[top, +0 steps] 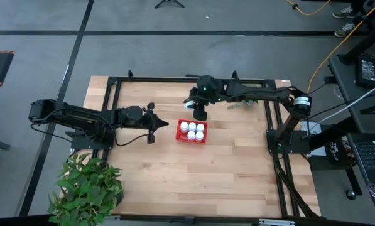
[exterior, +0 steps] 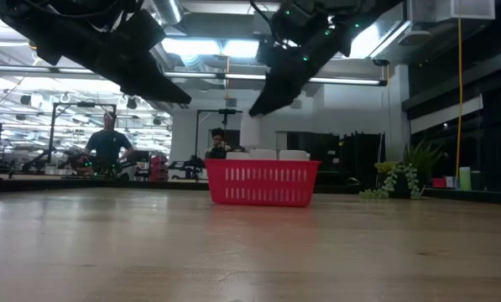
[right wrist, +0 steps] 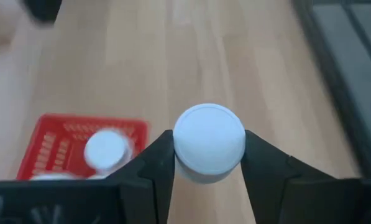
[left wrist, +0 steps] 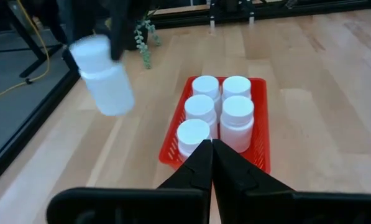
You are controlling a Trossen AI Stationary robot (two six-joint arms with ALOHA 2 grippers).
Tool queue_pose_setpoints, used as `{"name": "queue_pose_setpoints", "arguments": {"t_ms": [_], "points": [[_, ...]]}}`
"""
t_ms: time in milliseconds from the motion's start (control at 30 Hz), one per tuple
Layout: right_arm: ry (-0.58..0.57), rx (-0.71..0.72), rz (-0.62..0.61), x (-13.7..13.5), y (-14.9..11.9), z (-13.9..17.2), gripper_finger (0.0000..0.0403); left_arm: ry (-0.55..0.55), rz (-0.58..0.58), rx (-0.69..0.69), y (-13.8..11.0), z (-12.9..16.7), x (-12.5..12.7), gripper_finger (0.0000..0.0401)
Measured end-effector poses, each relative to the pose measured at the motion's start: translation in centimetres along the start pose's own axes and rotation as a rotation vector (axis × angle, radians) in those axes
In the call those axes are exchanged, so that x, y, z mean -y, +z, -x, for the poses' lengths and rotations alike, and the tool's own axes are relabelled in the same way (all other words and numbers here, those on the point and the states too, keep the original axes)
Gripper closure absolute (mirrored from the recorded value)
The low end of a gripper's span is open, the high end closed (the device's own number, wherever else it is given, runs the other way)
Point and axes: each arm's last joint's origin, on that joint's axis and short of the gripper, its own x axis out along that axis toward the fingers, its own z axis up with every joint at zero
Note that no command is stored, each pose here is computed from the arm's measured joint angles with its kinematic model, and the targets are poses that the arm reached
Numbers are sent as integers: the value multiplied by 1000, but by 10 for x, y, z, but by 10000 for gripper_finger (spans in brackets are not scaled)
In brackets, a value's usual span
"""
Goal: Pick and place pill bottles into a basket
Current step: Put the white pill bottle into the red basket
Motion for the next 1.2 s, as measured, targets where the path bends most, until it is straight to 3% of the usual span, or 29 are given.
{"name": "queue_pose_setpoints", "arguments": {"t_ms": [100,433,733,1200], "points": [[15,1,6,-10,-10,1,255,-28,0,3,0,0,1,396],[67,262,-4,-56,-23,54,255,-56,0,14,1,0,2,396],[134,245,-36,-99,-32,55,255,-56,0,17,1,0,2,395],[142,223,-87,-128,-16,50,255,-55,0,20,2,0,1,397]]}}
